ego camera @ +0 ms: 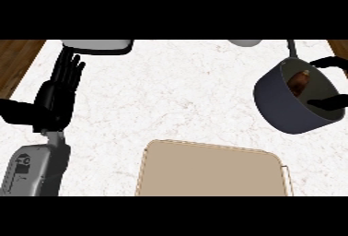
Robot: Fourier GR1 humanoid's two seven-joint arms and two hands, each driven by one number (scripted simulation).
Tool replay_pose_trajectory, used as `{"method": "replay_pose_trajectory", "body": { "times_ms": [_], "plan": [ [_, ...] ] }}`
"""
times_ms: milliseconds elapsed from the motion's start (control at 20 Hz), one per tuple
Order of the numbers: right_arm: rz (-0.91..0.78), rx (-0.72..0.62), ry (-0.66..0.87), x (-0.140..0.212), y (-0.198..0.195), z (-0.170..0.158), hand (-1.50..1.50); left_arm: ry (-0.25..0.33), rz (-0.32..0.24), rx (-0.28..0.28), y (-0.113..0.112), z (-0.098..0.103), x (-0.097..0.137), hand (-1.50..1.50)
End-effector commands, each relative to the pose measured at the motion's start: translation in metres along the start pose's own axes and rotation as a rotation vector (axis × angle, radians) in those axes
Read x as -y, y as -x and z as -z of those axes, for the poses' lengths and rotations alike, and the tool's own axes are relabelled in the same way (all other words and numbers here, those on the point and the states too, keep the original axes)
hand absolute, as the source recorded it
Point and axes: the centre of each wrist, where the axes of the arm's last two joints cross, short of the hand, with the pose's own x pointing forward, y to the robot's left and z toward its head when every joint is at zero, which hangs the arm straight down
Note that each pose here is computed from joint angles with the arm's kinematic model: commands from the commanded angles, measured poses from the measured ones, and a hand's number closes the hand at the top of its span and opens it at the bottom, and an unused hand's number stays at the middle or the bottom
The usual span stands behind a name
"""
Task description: Pick the sweet potato from the tray and place it in the pot
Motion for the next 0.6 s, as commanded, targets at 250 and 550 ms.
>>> {"method": "replay_pose_trajectory", "body": {
  "times_ms": [250, 550],
  "plan": [
    [0.353, -0.004, 0.130, 0.031, -0.001, 0.004, -1.50, 0.002, 0.005, 0.000, -0.002, -0.009, -0.008, 0.00],
    [0.558, -0.040, 0.227, 0.044, 0.003, -0.004, -1.50, 0.000, 0.007, 0.001, -0.001, 0.001, -0.007, 0.00]
  ]
}}
